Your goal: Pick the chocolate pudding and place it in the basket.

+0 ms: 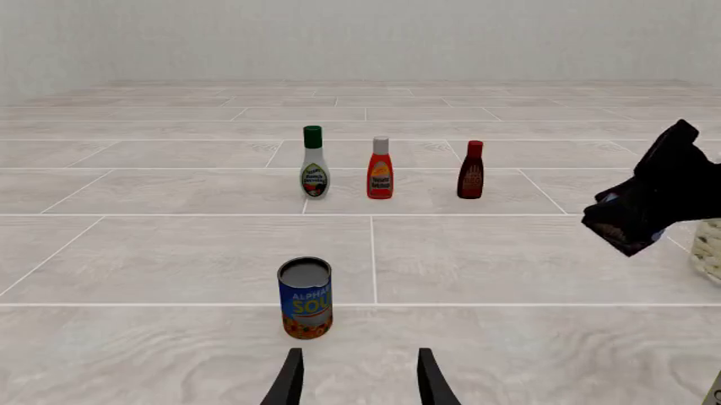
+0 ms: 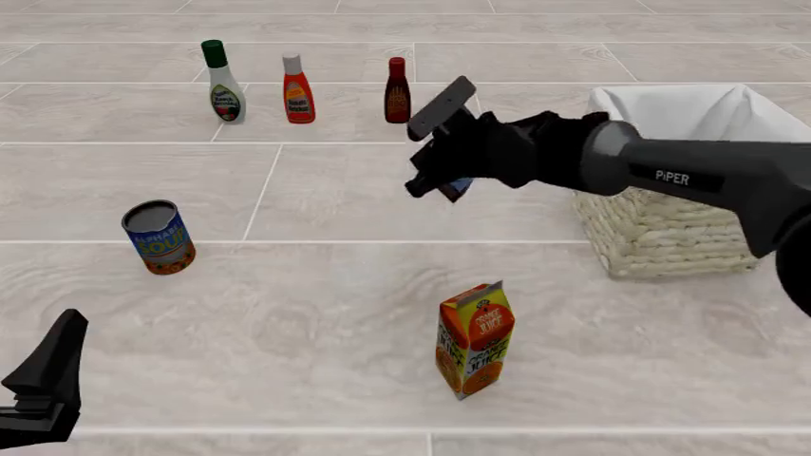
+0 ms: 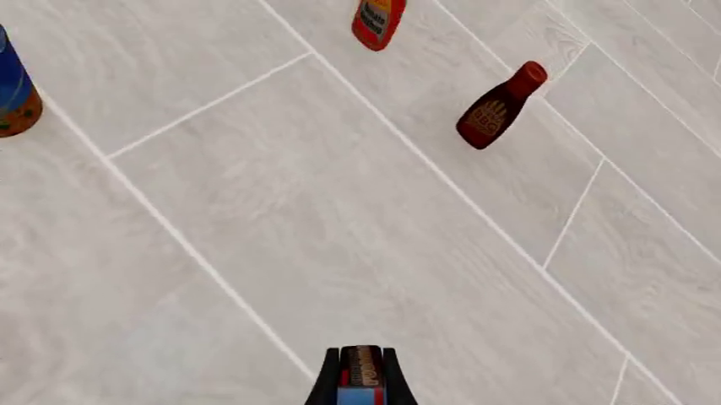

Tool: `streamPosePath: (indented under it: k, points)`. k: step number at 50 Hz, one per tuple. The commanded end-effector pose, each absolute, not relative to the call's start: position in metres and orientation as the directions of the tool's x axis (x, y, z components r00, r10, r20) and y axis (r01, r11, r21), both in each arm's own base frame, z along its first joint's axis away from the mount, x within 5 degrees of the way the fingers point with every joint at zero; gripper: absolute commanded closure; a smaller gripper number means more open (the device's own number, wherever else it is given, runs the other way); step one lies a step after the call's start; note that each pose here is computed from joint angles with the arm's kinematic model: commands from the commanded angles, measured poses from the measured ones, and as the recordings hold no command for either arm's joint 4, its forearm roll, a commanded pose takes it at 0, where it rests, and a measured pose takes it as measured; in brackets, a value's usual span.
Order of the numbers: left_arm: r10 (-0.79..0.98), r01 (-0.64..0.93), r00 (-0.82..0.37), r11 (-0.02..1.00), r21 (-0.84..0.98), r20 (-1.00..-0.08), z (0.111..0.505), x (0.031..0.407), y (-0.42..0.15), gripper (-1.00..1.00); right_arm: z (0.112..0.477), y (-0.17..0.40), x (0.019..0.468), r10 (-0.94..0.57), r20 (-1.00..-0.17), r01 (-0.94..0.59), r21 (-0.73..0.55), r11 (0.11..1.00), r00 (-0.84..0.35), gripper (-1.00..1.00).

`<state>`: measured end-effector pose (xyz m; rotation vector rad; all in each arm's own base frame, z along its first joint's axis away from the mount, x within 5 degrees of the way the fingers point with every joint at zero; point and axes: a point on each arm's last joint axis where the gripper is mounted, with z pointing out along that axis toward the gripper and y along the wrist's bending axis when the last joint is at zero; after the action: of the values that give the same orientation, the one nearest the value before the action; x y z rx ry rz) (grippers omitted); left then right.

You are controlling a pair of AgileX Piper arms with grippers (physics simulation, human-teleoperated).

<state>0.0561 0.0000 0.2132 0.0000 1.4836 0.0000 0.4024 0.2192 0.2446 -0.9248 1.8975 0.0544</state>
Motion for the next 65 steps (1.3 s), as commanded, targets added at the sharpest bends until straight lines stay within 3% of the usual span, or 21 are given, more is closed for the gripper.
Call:
streamPosePath:
  k: [1, 18, 34, 65]
  points:
    - [0.0, 0.0, 0.087, 1.0, 0.0, -0.996, 0.213, 0.056, 0.0, -1.0, 0.28, 0.21, 0.4, -0.496, -0.849, -0.567, -0.322, 0.759, -0.182, 1.0]
    - [0.0, 0.0, 0.087, 1.0, 0.0, -0.996, 0.213, 0.056, 0.0, -1.0, 0.334, 0.194, 0.382, -0.392, -0.914, -0.507, -0.291, 0.811, -0.102, 1.0]
    - [0.0, 0.0, 0.087, 1.0, 0.0, -0.996, 0.213, 0.056, 0.0, -1.0, 0.384, 0.139, 0.377, -0.29, -0.957, -0.366, -0.26, 0.894, -0.03, 1.0]
    - [0.0, 0.0, 0.087, 1.0, 0.0, -0.996, 0.213, 0.056, 0.0, -1.0, 0.432, 0.038, 0.359, -0.178, -0.979, -0.089, -0.187, 0.978, 0.099, 1.0]
